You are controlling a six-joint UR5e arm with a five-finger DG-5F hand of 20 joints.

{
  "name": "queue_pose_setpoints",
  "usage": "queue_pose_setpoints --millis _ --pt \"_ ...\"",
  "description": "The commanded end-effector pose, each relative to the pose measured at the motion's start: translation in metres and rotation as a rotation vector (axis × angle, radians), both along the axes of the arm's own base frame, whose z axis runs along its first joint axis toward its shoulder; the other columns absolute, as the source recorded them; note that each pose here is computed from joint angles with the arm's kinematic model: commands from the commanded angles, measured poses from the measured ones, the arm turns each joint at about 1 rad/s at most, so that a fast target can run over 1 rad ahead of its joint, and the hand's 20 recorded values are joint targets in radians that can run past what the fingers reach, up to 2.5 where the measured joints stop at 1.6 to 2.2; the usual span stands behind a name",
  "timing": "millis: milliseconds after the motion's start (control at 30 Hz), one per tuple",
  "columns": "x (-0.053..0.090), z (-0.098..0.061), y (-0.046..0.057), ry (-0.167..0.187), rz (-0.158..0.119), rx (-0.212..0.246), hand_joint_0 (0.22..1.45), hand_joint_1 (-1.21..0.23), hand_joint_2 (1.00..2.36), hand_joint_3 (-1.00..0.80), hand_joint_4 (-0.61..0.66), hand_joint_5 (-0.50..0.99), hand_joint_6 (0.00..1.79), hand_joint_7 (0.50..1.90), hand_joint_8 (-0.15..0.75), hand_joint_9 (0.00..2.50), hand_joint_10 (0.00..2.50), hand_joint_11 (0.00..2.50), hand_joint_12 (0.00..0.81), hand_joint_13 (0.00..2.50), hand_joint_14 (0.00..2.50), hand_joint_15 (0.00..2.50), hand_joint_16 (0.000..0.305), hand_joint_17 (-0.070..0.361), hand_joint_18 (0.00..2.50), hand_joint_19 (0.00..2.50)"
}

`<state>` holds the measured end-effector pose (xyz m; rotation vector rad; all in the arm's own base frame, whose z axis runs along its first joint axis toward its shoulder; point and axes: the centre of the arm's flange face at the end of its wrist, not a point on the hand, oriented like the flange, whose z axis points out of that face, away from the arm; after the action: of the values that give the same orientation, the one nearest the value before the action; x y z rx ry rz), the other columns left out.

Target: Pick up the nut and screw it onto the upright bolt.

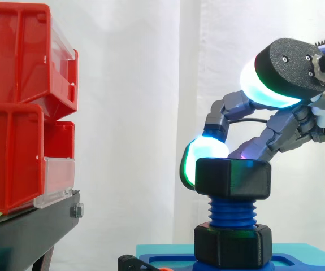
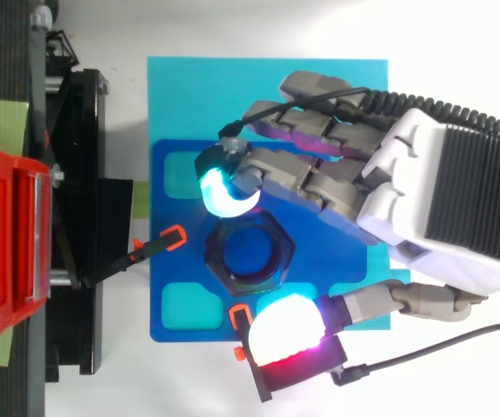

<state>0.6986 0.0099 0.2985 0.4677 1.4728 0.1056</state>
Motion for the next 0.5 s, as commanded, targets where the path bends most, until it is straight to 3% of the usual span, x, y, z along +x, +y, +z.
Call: queue_pose_setpoints --millis 0,167,467 --pt "-0.003 0.003 -0.002 0.013 -0.003 -0.004 0.47 -0.08 1.00 -0.50 0.17 0.01 0.54 1.31 0.276 0.88 0.00 0.00 0.339 0.52 0.00 0.00 0.043 0.097 0.37 0.14" --pt "-0.008 0.012 -0.004 0.022 -0.006 -0.008 0.48 -0.09 1.00 -0.50 0.16 0.02 0.55 1.30 0.264 0.96 0.00 0.00 0.326 0.58 0.00 0.00 0.042 0.094 0.43 0.16" --pt "-0.010 0.013 -0.002 0.037 -0.005 -0.013 0.49 -0.13 1.00 -0.50 0.05 0.08 0.52 1.37 0.189 1.16 0.00 0.00 0.291 0.74 0.00 0.02 0.037 0.083 0.60 0.22"
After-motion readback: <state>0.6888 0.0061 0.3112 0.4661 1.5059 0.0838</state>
